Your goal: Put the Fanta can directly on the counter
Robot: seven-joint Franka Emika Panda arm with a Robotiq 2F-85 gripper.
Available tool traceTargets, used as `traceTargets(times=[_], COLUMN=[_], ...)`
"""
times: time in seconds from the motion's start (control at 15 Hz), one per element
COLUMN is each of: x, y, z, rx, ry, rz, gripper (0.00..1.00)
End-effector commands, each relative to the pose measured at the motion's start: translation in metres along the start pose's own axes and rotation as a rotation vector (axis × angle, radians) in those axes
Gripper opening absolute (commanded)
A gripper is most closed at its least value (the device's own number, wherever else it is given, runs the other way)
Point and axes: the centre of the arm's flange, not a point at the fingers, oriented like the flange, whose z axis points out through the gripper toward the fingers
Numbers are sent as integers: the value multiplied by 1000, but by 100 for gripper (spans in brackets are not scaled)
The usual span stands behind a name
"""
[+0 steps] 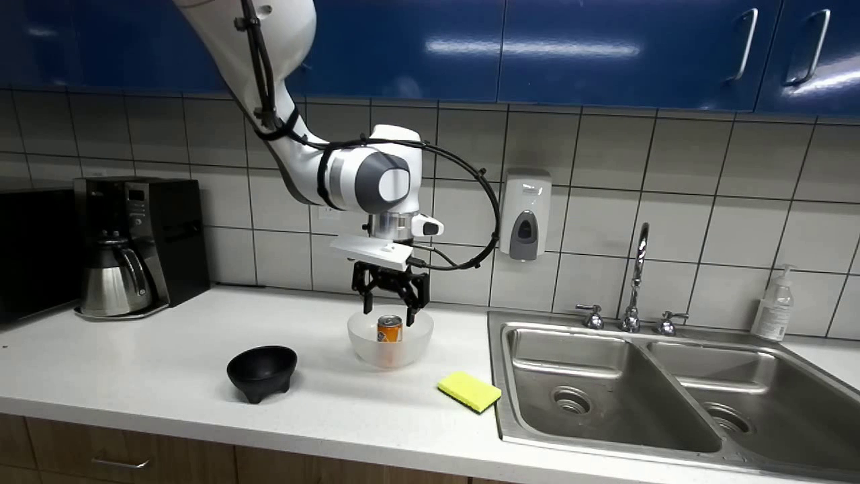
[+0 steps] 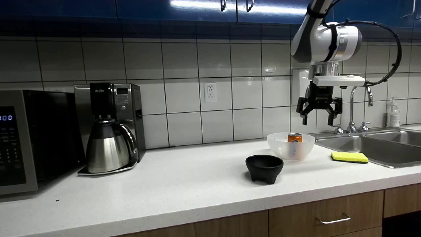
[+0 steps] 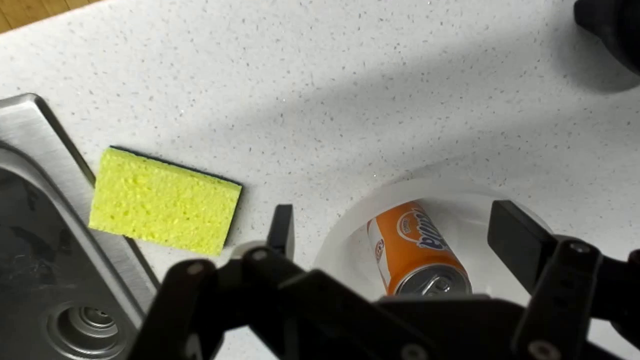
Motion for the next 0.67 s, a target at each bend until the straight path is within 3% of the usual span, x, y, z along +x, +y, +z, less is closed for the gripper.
traceTargets(times=[0.0, 0.6], x=[28, 64], y=[-8, -25], z=[11, 53], rx=[3, -7], ry=[4, -15], rz=[19, 25], gripper=[100, 100])
